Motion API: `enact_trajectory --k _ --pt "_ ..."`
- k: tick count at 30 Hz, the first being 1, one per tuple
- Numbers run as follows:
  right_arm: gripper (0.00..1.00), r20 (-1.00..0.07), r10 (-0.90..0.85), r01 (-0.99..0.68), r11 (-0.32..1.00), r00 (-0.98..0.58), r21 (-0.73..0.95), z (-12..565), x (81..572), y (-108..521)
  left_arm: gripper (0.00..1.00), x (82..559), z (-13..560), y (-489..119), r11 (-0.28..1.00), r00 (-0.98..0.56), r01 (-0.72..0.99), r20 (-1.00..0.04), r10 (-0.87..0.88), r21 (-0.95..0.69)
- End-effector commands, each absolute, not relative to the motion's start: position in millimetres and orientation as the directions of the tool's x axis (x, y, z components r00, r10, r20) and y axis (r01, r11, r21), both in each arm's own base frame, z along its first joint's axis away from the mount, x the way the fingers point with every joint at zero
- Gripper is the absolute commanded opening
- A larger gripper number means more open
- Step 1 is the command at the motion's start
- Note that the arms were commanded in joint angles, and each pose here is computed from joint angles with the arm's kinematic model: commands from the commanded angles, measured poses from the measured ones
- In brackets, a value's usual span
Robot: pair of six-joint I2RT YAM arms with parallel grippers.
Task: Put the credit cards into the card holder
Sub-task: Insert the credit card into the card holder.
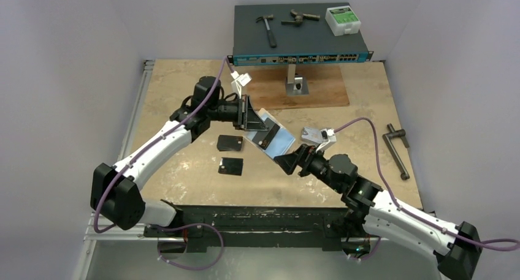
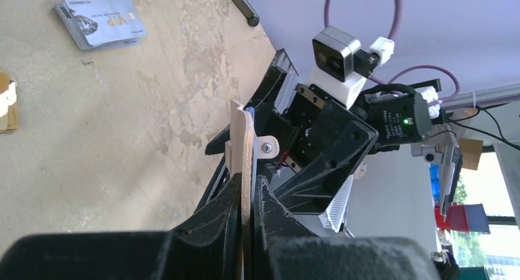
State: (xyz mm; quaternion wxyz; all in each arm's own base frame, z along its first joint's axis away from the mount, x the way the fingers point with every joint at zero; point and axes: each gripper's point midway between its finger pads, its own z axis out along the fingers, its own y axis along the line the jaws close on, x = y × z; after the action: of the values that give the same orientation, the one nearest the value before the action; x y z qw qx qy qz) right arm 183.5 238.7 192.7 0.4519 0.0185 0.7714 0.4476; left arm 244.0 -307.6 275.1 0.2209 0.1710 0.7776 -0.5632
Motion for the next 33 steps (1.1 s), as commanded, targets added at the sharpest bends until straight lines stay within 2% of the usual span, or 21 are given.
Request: enact_trajectory --k 1,6,9,12,13,15,16,21,23,26,29,33 --pt "0.90 -0.604 0.582 -0.473 0.382 -0.545 0.794 236 184 254 0.00 236 292 -309 0.211 -0.837 0.533 -0.546 -0.009 -0.820" --pt "0.81 -0.538 0.639 -0.487 0.278 -0.550 0.828 238 184 254 0.00 230 284 -308 0.190 -0.851 0.511 -0.524 -0.022 -0.838" --pt "0.69 -0.517 0.663 -0.501 0.239 -0.541 0.832 245 183 252 0.00 229 282 -307 0.193 -0.856 0.502 -0.516 -0.028 -0.843" --pt "0.45 -0.515 0.658 -0.488 0.247 -0.550 0.837 245 185 254 0.00 226 275 -306 0.204 -0.863 0.488 -0.504 -0.029 -0.848" --pt "0.34 -0.515 0.653 -0.481 0.253 -0.556 0.840 243 186 254 0.00 225 270 -305 0.212 -0.868 0.480 -0.496 -0.030 -0.851" --pt "0.05 -0.511 0.644 -0.444 0.283 -0.569 0.850 235 188 254 0.08 223 257 -301 0.242 -0.872 0.468 -0.488 -0.028 -0.850" --pt "0.00 -0.516 0.634 -0.421 0.311 -0.576 0.852 229 190 254 0.14 223 247 -299 0.266 -0.867 0.475 -0.497 -0.018 -0.839" --pt "0.00 -0.566 0.537 -0.342 0.464 -0.625 0.817 195 192 253 0.55 211 173 -273 0.486 -0.891 0.442 -0.432 0.140 -0.754" --pt "0.00 -0.577 0.470 -0.323 0.516 -0.668 0.794 178 188 256 0.59 211 154 -261 0.552 -0.877 0.469 -0.436 0.202 -0.689" --pt "0.00 -0.570 0.352 -0.293 0.594 -0.743 0.749 143 178 258 0.61 213 142 -250 0.576 -0.830 0.541 -0.498 0.249 -0.613" --pt "0.00 -0.540 0.229 -0.287 0.648 -0.810 0.705 114 165 261 0.78 215 139 -243 0.569 -0.770 0.620 -0.559 0.309 -0.540" --pt "0.00 -0.488 0.102 -0.286 0.700 -0.867 0.655 85 152 260 0.83 214 141 -234 0.523 -0.660 0.737 -0.623 0.420 -0.428"
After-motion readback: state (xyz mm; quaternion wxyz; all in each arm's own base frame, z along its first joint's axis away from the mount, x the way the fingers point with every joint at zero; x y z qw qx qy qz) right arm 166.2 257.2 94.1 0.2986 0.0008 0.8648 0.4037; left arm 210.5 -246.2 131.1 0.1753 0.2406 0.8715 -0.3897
